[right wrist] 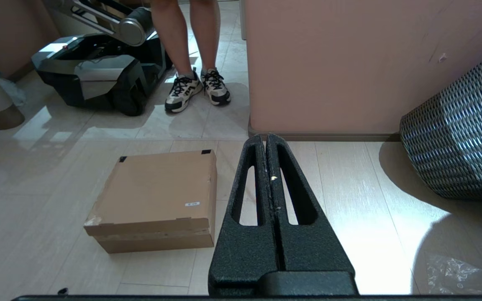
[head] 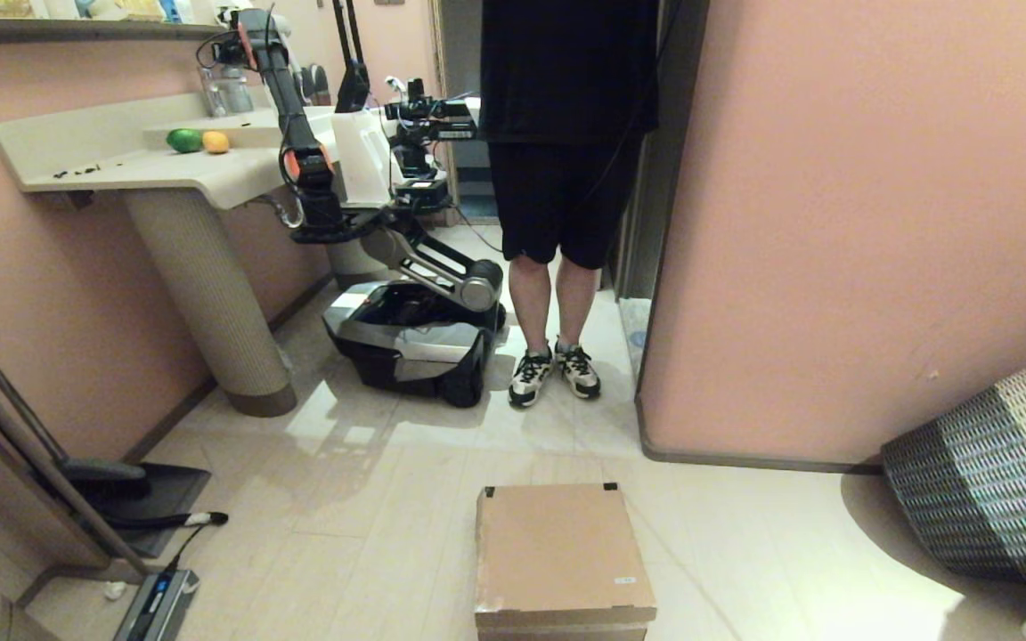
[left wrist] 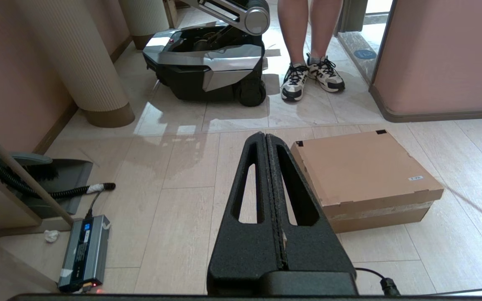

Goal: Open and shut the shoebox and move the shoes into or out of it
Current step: Open the shoe box

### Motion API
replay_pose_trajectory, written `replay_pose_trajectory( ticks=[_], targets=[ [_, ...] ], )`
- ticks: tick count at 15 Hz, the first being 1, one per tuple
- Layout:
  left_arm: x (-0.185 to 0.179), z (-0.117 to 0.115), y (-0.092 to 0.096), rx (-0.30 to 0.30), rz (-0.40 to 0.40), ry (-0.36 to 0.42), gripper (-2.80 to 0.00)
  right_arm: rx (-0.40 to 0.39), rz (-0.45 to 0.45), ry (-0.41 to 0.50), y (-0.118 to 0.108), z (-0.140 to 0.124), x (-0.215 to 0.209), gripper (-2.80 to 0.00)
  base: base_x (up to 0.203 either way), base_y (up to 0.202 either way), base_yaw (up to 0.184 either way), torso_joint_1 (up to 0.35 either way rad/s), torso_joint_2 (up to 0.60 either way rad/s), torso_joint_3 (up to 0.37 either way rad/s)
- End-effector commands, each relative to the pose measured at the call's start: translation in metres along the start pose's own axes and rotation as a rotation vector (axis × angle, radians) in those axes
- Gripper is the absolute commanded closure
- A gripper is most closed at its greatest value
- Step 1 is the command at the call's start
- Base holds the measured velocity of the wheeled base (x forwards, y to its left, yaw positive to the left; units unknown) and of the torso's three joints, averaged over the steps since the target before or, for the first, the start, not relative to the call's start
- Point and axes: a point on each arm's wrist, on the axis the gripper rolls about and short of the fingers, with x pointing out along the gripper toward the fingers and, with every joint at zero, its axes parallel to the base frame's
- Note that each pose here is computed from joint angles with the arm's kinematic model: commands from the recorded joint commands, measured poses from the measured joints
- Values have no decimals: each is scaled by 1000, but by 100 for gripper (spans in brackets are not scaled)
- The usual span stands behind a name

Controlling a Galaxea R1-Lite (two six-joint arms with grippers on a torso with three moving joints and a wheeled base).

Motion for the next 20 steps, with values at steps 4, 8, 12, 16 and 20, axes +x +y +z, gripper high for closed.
replay_pose_trajectory(
  ticks=[4,8,12,16,20],
  targets=[
    [0,0,0,-4,0,-2,0,0,2,2,0,0,0,0,0,0,0,2,4,-109],
    [0,0,0,-6,3,-3,0,0,0,0,0,0,0,0,0,0,0,6,3,-184],
    [0,0,0,-4,3,-1,0,0,2,2,0,0,0,0,0,0,0,2,3,-199],
    [0,0,0,-3,1,-2,0,-17,6,2,0,0,0,0,0,0,0,5,2,-200],
    [0,0,0,-3,3,-1,0,-35,7,2,0,0,0,0,0,0,0,2,6,-196]
  ],
)
